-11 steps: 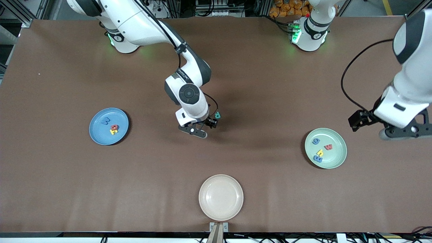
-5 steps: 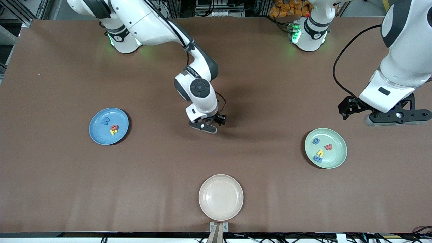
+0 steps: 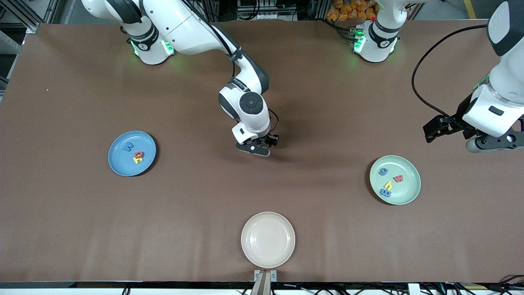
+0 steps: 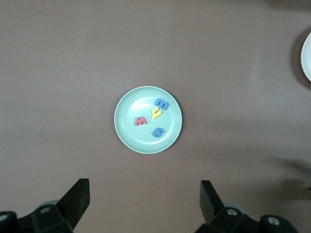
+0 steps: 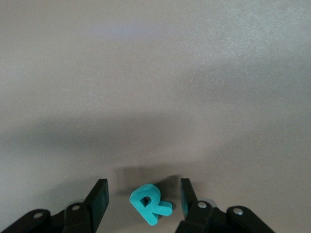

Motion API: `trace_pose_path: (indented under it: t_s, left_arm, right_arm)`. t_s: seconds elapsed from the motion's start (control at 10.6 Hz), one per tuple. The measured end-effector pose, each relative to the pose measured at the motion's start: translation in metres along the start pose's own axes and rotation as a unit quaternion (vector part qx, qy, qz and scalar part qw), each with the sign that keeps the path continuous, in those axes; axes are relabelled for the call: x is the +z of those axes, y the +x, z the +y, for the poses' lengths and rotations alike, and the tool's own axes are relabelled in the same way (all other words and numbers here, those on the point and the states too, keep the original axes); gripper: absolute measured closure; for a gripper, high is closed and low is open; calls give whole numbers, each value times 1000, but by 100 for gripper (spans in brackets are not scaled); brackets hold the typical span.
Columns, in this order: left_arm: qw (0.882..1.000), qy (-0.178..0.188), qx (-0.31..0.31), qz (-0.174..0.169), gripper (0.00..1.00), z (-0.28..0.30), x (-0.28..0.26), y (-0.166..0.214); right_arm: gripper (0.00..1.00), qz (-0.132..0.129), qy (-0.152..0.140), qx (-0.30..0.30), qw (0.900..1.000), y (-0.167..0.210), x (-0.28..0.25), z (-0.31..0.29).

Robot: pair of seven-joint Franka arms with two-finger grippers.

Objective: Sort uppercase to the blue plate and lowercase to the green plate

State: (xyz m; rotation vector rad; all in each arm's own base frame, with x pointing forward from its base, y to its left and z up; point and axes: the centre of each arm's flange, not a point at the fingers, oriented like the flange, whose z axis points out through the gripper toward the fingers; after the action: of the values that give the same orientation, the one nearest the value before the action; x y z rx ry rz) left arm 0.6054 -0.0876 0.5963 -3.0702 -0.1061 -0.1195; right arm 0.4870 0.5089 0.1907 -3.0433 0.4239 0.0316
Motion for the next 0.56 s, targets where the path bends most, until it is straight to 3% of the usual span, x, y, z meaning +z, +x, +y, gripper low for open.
trace_pose_path:
  t_s: [0.56]
  left_arm:
    - [999, -32, -2, -14, 0, 8, 1, -3]
  right_arm:
    - [35, 5, 7, -5, 1000, -10, 12, 3]
